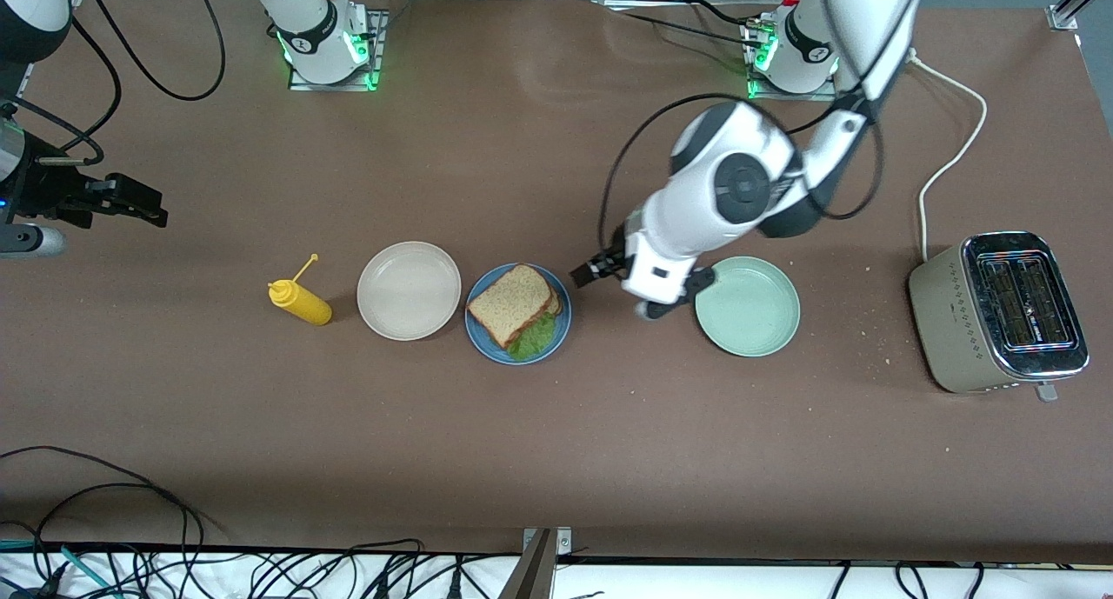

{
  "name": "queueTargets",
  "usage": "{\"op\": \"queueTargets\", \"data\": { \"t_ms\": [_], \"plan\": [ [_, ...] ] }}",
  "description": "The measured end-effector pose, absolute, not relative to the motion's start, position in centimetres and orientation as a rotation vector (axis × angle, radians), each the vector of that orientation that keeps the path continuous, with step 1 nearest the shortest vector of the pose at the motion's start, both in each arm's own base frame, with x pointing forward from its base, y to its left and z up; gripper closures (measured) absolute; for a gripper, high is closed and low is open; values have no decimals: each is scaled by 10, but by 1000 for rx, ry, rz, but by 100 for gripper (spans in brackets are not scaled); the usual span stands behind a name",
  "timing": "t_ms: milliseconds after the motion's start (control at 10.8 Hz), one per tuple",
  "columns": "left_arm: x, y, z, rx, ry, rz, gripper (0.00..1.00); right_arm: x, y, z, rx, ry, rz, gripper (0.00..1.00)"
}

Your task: Make sandwich in blue plate with both arms

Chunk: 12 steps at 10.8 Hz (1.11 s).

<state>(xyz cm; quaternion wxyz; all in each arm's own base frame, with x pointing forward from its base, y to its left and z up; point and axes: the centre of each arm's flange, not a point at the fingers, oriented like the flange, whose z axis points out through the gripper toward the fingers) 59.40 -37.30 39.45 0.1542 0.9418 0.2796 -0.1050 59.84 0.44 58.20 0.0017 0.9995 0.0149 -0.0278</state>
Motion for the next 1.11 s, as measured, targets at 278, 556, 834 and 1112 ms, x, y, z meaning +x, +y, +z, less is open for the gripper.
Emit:
{"op": "queueTargets", "data": {
  "t_ms": [278,556,834,1112],
  "plan": [
    [606,-286,460,2833,796,-215,0,599,4,582,3137,47,-81,0],
    [606,-229,492,3009,722,-117,0,603,4,585,3136,46,-24,0],
    [610,-163,511,3079,566,-154,0,604,4,586,3136,46,-13,0],
    [610,-105,528,3115,354,-181,0,604,4,586,3136,46,-12,0]
  ]
}}
